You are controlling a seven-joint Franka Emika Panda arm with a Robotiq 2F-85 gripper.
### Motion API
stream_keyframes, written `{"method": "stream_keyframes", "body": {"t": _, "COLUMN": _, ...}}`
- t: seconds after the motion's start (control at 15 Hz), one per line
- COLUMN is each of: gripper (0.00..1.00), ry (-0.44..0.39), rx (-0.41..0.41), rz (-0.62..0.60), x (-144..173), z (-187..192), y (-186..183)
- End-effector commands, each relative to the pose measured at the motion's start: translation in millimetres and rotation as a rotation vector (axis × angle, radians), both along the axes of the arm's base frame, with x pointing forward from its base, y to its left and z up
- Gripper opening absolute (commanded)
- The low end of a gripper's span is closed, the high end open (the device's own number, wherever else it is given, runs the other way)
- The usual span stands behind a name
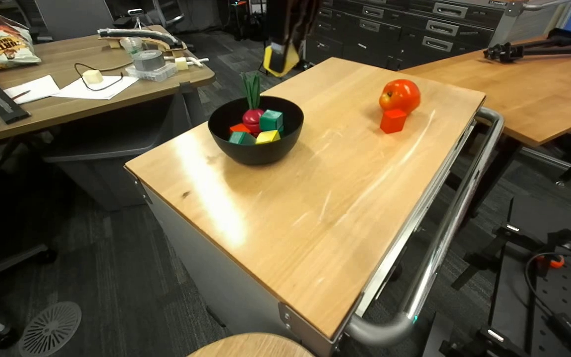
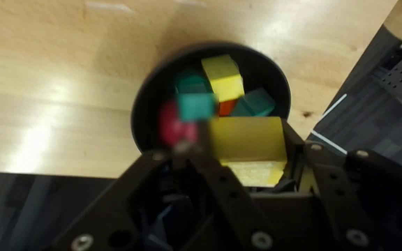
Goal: Put all the colored objects on the table in the bowl except the apple- move it backward
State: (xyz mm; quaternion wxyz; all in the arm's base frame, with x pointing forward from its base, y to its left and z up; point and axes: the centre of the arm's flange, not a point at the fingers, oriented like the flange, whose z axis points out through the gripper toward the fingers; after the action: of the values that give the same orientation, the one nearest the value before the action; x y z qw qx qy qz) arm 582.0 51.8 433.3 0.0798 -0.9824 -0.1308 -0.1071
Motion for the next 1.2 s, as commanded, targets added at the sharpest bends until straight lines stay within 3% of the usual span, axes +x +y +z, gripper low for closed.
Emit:
{"method": "stream_keyframes", "body": {"t": 0.0, "gripper": 0.21, "ry": -0.172, "rx": 0.027, "rz": 0.0, "x": 44.5, "z": -27.7, "y": 28.6}}
{"method": "stream_keyframes", "body": {"t": 0.13, "gripper": 0.21, "ry": -0.198, "rx": 0.004, "rz": -0.023, "x": 65.1, "z": -47.0, "y": 33.3}}
{"method": "stream_keyframes", "body": {"t": 0.33, "gripper": 0.21, "ry": -0.09, "rx": 0.03, "rz": -0.083, "x": 80.4, "z": -80.0, "y": 25.7}}
{"method": "stream_keyframes", "body": {"t": 0.4, "gripper": 0.51, "ry": -0.068, "rx": 0.03, "rz": -0.091, "x": 81.9, "z": -85.2, "y": 23.5}}
{"method": "stream_keyframes", "body": {"t": 0.47, "gripper": 0.72, "ry": -0.051, "rx": 0.027, "rz": -0.101, "x": 80.5, "z": -85.8, "y": 20.4}}
{"method": "stream_keyframes", "body": {"t": 0.67, "gripper": 0.95, "ry": 0.002, "rx": 0.0, "rz": -0.129, "x": 65.9, "z": -52.8, "y": 9.2}}
{"method": "stream_keyframes", "body": {"t": 0.8, "gripper": 1.0, "ry": 0.028, "rx": -0.031, "rz": -0.161, "x": 47.3, "z": -24.2, "y": -3.7}}
{"method": "stream_keyframes", "body": {"t": 0.93, "gripper": 1.0, "ry": 0.105, "rx": -0.101, "rz": -0.261, "x": 27.8, "z": 1.4, "y": -31.3}}
{"method": "stream_keyframes", "body": {"t": 1.13, "gripper": 1.0, "ry": 0.212, "rx": -0.168, "rz": -0.393, "x": 12.4, "z": 16.8, "y": -105.0}}
